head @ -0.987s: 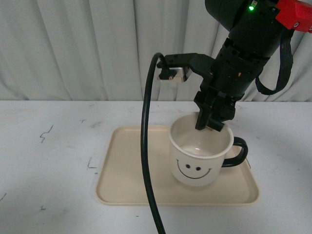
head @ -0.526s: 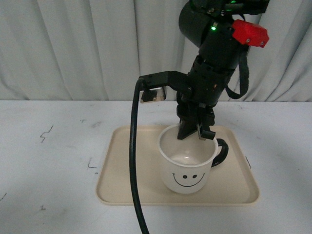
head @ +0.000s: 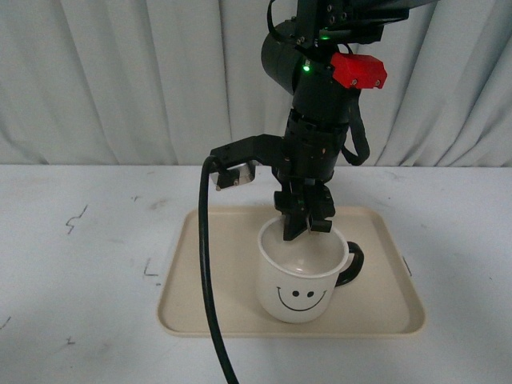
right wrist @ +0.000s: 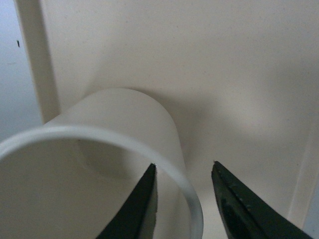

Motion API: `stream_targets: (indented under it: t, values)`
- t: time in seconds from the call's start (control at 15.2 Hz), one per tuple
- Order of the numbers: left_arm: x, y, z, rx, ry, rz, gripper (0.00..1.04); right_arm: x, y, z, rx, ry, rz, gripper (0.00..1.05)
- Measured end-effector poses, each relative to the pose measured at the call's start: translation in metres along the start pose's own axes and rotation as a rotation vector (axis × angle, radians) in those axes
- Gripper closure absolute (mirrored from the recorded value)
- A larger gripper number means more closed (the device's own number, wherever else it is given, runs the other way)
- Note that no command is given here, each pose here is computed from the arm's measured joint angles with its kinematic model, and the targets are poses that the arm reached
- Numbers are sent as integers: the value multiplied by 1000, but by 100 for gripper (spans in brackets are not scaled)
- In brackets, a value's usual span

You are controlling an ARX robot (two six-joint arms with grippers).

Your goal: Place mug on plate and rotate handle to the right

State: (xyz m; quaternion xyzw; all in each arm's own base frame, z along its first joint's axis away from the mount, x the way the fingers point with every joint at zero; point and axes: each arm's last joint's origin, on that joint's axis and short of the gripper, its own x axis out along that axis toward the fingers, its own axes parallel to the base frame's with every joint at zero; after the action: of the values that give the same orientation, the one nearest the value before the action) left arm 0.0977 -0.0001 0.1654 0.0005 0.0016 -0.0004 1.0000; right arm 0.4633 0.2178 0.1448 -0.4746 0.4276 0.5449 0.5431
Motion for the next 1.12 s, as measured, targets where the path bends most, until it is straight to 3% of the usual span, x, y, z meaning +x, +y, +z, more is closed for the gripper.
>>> stream_targets:
  t: [0.07,0.13,0.26,0.33,0.39,0.46,0.59,0.72,0.79,0.92,1.12]
  values:
    - [0,0,0,0,0,0,7,0,1,0,2,-18,11,66]
    - [0,0,0,0,0,0,7,-27,-2,7,27,-159,-5,34]
    - [0,0,0,0,0,0,7,-70,-1,14,17,-216,-97,13]
    - [0,0,0,0,-1,2,7,-81,-10,25,78,-227,-438,16]
    - [0,0,0,0,-1,-5,7,-91,-6,16,327,-254,-793,28]
    - [0,0,0,0,2,4,7,-95,13,-1,565,-348,-1003,38]
    - [0,0,0,0,0,5,7,-109,64,-67,968,-759,-1298,61]
    - [0,0,0,0,0,3,7,-99,124,-117,1092,-975,-1379,85]
    - [0,0,0,0,0,1,7,-84,153,-126,1091,-1005,-1336,98]
    - [0,0,0,0,0,2,7,-72,190,-143,1104,-994,-1288,103]
    - [0,0,0,0,0,2,7,-74,204,-152,1113,-998,-1300,103]
